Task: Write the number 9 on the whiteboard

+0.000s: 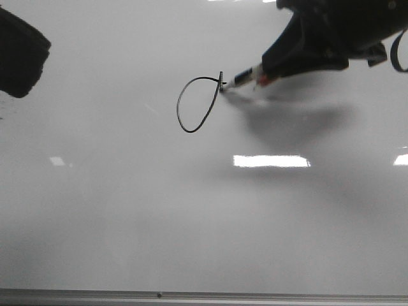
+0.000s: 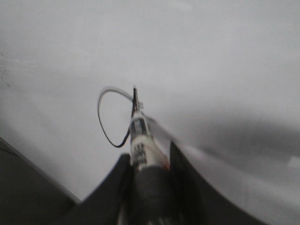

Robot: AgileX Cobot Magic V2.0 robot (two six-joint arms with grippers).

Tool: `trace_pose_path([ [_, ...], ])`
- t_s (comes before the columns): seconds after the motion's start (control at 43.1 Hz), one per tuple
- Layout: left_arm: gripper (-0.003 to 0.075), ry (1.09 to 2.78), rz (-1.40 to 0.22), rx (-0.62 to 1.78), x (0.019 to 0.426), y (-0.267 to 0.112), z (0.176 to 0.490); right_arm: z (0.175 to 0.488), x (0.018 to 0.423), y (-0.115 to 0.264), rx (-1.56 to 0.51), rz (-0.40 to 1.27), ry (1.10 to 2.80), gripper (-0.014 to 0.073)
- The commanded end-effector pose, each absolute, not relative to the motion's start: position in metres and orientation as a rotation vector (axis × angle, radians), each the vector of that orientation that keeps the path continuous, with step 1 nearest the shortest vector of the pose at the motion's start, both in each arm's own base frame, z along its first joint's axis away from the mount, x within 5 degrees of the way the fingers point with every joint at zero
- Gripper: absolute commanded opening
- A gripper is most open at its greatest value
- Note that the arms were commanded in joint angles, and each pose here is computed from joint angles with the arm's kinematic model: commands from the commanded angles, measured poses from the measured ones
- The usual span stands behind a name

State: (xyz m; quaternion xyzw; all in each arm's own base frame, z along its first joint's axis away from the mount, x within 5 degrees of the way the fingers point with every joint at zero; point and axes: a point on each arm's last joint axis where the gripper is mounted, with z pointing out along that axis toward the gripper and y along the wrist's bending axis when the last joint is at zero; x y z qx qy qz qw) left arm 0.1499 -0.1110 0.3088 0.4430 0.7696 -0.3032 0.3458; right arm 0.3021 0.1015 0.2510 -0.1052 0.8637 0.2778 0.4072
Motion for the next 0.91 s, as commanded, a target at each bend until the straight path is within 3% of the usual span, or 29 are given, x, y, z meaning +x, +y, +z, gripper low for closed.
trace_pose_path([
  [0.0,-0.0019,1.939,-0.818,1.086,0.15,-0.112,0.323,0.23,0.3,0.099,-0.257,0.584,2.249,-0.0098],
  [0.116,-0.0019,1.935,-0.83,1.077,0.15,-0.113,0.324,0.2,0.294,0.104,-0.269,0.568,2.349,-0.0098],
  [0.209,-0.0019,1.935,-0.832,1.075,0.15,-0.113,0.324,0.197,0.293,0.105,-0.277,0.582,2.362,-0.0098],
  [0.418,0.0007,1.939,-0.848,1.113,0.147,-0.113,0.324,0.249,0.264,0.12,-0.498,0.847,2.215,-0.0098],
  [0.488,0.0099,1.93,-0.851,1.143,0.147,-0.114,0.329,0.271,0.25,0.124,-0.629,0.916,2.157,-0.0098],
  [0.627,0.0452,1.894,-0.835,1.149,0.16,-0.118,0.346,0.308,0.229,0.126,-0.851,0.974,2.143,-0.0098],
  [0.697,0.0564,1.877,-0.839,1.203,0.166,-0.124,0.353,0.321,0.221,0.126,-0.975,1.01,2.159,-0.0098],
  [0.79,0.0544,1.856,-0.877,1.346,0.169,-0.145,0.351,0.336,0.213,0.129,-1.094,1.085,2.144,-0.0098],
  [0.882,0.0458,1.795,-0.925,1.51,0.164,-0.169,0.346,0.346,0.206,0.137,-1.185,1.125,2.105,-0.0098],
])
